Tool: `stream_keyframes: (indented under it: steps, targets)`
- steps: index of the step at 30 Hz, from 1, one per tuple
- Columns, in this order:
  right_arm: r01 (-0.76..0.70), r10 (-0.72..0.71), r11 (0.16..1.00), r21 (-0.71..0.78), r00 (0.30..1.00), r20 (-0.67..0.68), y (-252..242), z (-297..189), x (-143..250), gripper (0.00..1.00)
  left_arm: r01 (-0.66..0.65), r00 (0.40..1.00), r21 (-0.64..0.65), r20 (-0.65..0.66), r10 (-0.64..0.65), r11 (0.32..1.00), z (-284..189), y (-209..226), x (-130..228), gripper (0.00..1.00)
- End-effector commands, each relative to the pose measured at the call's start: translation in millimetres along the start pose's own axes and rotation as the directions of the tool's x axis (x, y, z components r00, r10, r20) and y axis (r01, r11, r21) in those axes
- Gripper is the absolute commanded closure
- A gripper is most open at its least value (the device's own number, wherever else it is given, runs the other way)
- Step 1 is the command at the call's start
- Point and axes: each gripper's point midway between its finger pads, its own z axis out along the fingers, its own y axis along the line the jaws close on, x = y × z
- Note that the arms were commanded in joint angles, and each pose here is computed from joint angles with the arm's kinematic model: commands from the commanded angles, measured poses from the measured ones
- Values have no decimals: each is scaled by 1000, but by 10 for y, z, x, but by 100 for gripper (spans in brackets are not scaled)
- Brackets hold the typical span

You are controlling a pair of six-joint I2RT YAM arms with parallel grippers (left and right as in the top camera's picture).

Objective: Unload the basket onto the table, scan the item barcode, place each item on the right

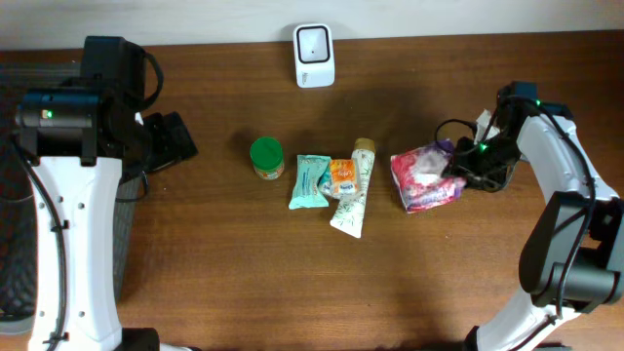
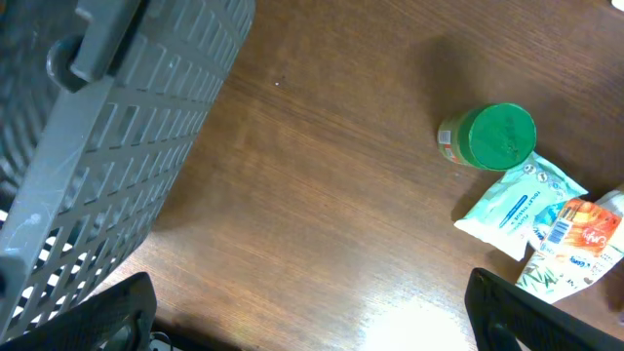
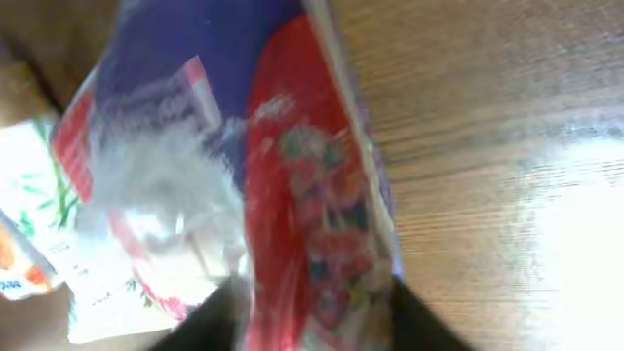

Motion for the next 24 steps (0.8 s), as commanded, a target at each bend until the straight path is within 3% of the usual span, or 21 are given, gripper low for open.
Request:
stream_keyframes:
  steps: [1, 7, 10, 12, 17, 20, 23, 24]
  targets:
    - [-24, 25, 999, 37, 999, -23, -93, 41, 141, 15, 20, 1000, 11, 22, -20, 1000, -75, 22, -8, 1]
    - [40, -41, 999, 16, 997, 59, -178, -21, -81, 0, 20, 1000, 11, 22, -20, 1000, -75, 22, -8, 1]
    - [89, -85, 994, -70, 994, 67, -197, -64, -102, 4, 20, 1000, 11, 22, -20, 1000, -75, 22, -8, 1]
    - [92, -84, 986, -139, 994, 65, -182, -59, -107, 15, 20, 1000, 11, 22, -20, 1000, -75, 22, -9, 1]
    - [96, -103, 975, -199, 994, -23, -153, 237, 3, 19, 20, 1000, 11, 22, -20, 1000, -75, 22, -8, 1]
    - [99, -120, 970, -223, 989, -81, -82, 494, 117, 42, 20, 1000, 11, 22, -20, 1000, -75, 22, -8, 1]
    - [130, -160, 956, -262, 983, -95, 122, 576, 173, 81, 20, 1000, 11, 22, -20, 1000, -75, 21, -9, 1]
    - [139, -173, 939, -316, 981, -84, 274, 537, 167, 87, 20, 1000, 11, 22, -20, 1000, -75, 22, -8, 1]
